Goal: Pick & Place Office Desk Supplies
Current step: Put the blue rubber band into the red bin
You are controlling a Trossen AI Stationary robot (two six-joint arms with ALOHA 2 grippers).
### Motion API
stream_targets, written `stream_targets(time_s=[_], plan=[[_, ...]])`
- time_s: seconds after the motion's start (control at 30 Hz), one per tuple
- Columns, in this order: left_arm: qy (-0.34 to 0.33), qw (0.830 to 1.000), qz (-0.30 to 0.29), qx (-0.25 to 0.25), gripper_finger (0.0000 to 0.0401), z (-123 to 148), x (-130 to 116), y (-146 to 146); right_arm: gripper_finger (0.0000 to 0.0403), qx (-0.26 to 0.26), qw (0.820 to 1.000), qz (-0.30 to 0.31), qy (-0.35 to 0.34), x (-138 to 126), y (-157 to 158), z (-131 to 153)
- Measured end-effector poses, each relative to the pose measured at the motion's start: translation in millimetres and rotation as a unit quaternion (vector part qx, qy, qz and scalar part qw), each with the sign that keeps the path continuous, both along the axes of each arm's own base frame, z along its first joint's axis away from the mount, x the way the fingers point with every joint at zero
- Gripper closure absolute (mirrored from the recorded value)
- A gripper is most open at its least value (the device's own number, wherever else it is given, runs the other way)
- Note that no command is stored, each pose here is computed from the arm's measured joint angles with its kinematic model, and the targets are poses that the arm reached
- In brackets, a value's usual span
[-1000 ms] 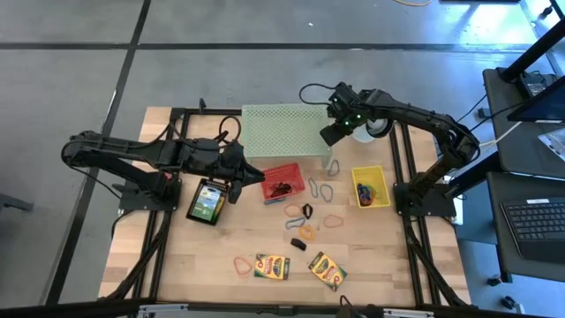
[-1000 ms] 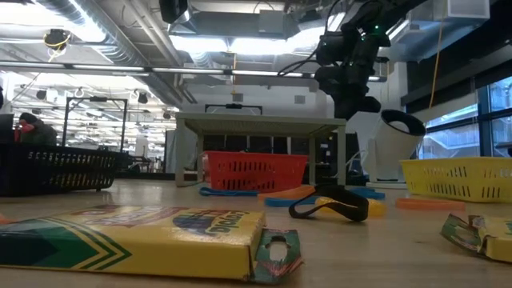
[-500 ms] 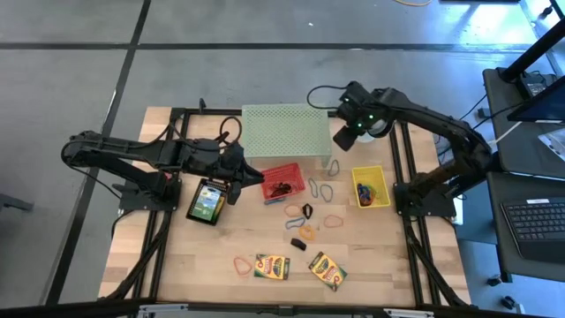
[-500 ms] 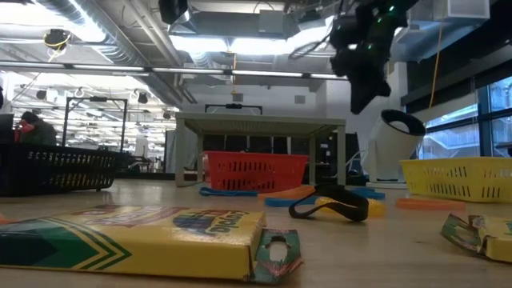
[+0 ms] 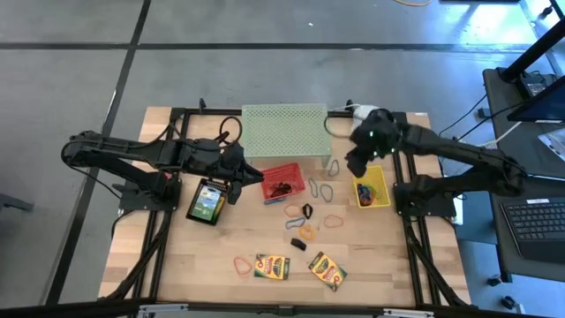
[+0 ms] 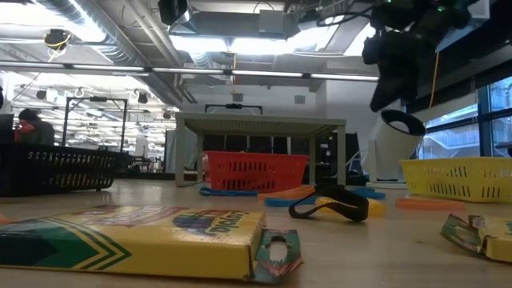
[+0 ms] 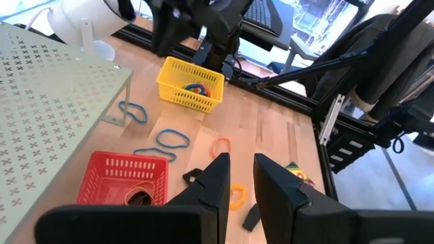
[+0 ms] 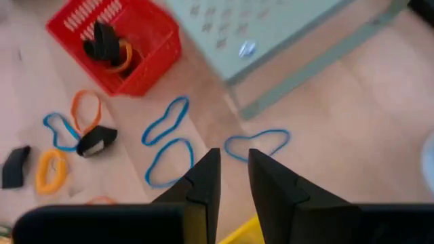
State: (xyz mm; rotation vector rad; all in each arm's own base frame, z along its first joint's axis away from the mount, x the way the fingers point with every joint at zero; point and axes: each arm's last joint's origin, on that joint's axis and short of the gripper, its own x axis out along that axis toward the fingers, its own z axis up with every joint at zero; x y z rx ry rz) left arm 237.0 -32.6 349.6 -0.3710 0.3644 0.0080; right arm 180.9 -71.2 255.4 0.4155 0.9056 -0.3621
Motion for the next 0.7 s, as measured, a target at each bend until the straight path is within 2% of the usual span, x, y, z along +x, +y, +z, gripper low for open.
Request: stream_targets(time_s=[0.17,0.33,0.7], plan=[[0.000,1.000,0.000,0.000,0.0340,0,0,0,0.0324,-0.013,1.000,0.015,0.019,4,21,-26],[0.000,1.000,0.000,0.001,0.0340,0,0,0,0.0324,-0.042,0.998,0.032,0.019,9,34,-41],[0.000,1.000,-0.001,0.001,0.0340,0,0,0,0.0324,-0.080,0.984,0.138,0.079,31,44,-79]])
